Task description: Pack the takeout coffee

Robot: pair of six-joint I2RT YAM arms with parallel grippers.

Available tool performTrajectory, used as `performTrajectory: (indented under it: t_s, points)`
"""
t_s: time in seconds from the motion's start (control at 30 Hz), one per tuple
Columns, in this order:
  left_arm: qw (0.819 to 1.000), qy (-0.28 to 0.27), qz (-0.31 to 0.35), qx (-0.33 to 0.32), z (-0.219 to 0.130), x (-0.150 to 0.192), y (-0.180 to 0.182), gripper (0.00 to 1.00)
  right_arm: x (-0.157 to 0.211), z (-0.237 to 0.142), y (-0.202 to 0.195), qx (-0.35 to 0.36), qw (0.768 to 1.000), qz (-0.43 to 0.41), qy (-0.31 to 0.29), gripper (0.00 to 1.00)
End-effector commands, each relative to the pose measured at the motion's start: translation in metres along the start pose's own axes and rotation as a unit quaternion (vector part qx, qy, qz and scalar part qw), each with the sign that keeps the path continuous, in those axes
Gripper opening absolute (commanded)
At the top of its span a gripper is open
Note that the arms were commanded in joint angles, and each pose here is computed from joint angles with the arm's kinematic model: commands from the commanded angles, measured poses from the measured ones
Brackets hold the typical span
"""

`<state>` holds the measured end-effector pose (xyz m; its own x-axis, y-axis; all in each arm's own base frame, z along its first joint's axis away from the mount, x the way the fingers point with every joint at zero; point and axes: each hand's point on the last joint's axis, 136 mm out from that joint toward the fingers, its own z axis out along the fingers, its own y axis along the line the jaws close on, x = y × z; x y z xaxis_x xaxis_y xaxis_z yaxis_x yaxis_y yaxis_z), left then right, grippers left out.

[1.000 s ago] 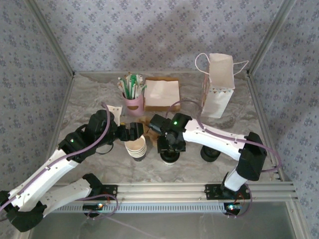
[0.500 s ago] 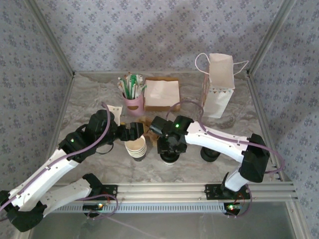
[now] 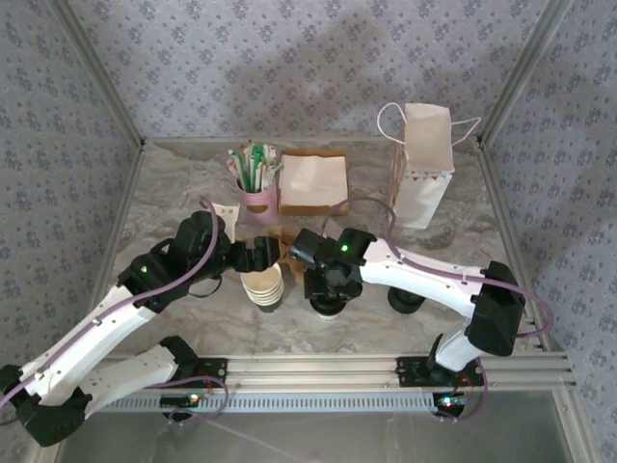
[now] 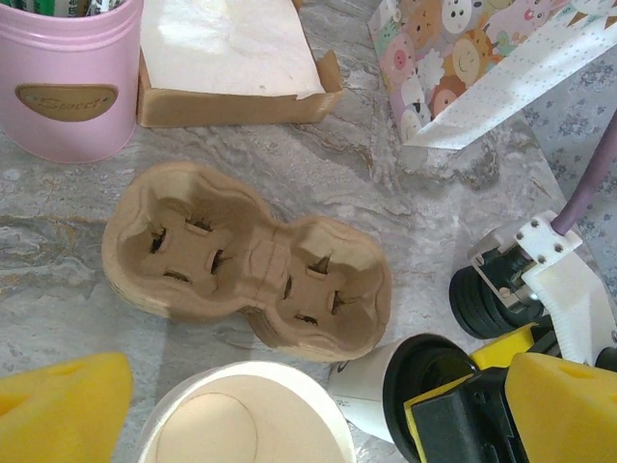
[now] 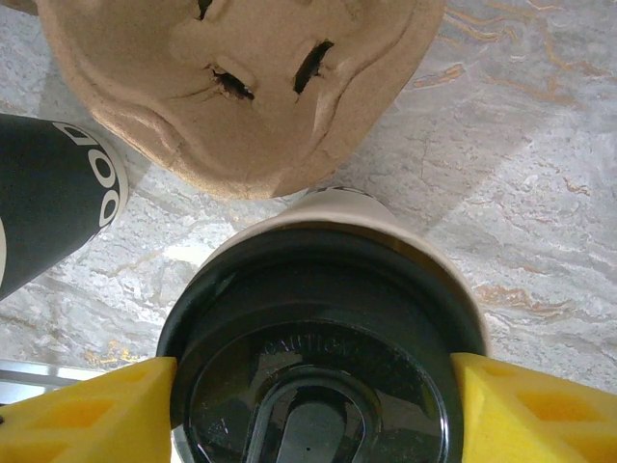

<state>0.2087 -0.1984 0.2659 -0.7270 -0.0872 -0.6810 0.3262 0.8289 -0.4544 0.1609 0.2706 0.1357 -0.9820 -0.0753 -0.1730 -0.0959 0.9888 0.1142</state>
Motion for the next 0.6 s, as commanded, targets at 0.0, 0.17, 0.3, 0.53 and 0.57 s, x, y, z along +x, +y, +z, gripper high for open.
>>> performTrajectory:
  t_s: [0.0, 0.17, 0.3, 0.53, 0.57]
  points:
    - [1.0, -0.007, 0.003, 0.004, -0.001, -0.006, -0.003, 1.0, 0.029, 0.035, -0.019, 0.064, 0.996, 0.002, 0.056, 0.69]
    - [1.0, -0.007, 0.002, 0.004, 0.0, -0.006, -0.002, 1.0, 0.018, 0.016, -0.012, 0.054, 0.998, 0.0, 0.033, 0.73]
    - [1.0, -0.007, 0.001, 0.006, 0.0, -0.006, -0.003, 1.0, 0.013, -0.001, -0.008, 0.046, 0.999, 0.001, 0.024, 0.74]
    - [1.0, -0.007, 0.0, 0.005, 0.002, -0.005, -0.002, 1.0, 0.007, -0.011, -0.003, 0.035, 0.999, -0.003, 0.015, 0.8]
    - [1.0, -0.007, -0.001, 0.005, 0.002, -0.005, -0.002, 0.99, 0.006, -0.012, -0.004, 0.034, 0.999, -0.003, 0.014, 0.81]
